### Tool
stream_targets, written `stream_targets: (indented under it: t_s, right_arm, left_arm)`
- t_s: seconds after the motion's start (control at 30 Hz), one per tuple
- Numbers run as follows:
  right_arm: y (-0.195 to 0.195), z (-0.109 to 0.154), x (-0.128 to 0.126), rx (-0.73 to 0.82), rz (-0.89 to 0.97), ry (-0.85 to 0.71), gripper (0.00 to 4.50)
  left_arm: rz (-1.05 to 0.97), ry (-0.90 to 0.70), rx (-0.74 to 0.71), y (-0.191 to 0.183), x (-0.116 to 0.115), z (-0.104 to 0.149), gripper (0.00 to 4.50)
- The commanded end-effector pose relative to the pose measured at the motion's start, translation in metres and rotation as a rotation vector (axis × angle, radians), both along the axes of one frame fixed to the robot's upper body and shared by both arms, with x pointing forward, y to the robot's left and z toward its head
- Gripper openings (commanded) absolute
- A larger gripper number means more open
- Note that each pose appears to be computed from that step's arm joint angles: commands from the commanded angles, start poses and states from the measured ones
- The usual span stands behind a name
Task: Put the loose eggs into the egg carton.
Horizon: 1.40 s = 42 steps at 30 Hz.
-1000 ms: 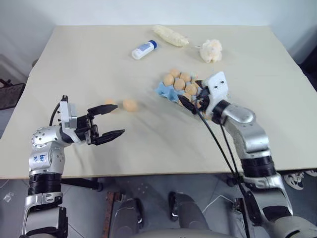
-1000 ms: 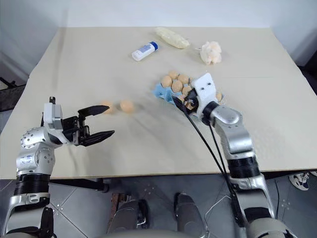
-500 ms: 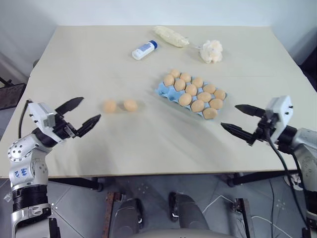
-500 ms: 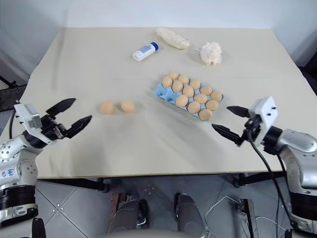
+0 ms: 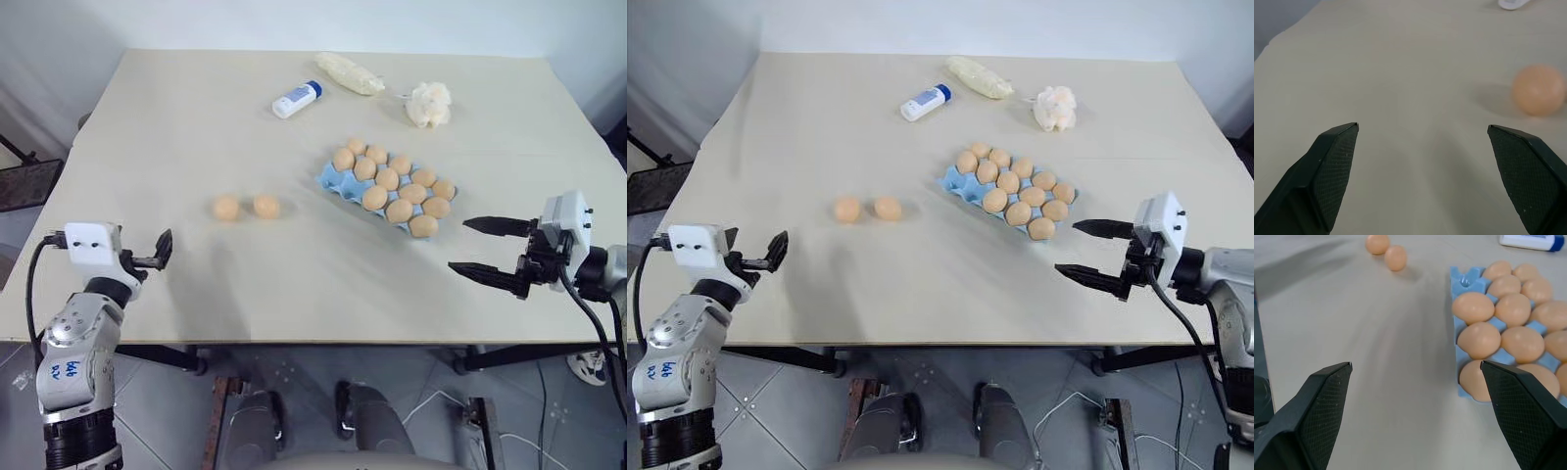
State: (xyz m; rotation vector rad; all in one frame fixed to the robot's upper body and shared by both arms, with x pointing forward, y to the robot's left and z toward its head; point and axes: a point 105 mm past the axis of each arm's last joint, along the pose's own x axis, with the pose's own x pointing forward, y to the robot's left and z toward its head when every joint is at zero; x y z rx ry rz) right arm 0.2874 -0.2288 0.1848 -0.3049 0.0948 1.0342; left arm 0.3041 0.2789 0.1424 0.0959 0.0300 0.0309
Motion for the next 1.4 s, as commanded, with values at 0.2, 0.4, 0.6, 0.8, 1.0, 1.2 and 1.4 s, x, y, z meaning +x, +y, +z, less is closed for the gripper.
stream_targets:
  t_s: [0.2,0.4,0.6,0.8,1.0,1.2,1.4]
  right_arm:
    - [0.004,0.008,0.006,-0.019,0.037,-0.025,4.41]
    - [0.006,0.014,0.002,0.005,0.064,-0.041,4.41]
    - [0.006,0.017,-0.003,0.004,0.071,-0.048,4.41]
    - [0.007,0.015,-0.003,0.007,0.048,-0.037,4.41]
    - [0.006,0.014,-0.002,0.005,0.024,-0.031,4.41]
    - [0.006,0.012,-0.002,0.006,0.007,-0.028,4.41]
    - [0.005,0.01,-0.003,0.005,-0.007,-0.027,4.41]
  left_arm:
    - [-0.082,-0.074,0.04,-0.043,0.007,0.031,4.5]
    - [-0.2,-0.103,-0.017,-0.1,0.025,0.038,4.5]
    - [-0.251,-0.089,-0.073,-0.153,0.039,0.039,4.5]
    - [-0.211,-0.075,-0.118,-0.167,0.05,0.029,4.5]
    - [-0.17,-0.045,-0.106,-0.163,0.069,0.018,4.5]
    - [-0.217,-0.021,-0.079,-0.169,0.082,0.011,4.5]
    - [-0.253,0.001,-0.047,-0.172,0.095,0.004,4.5]
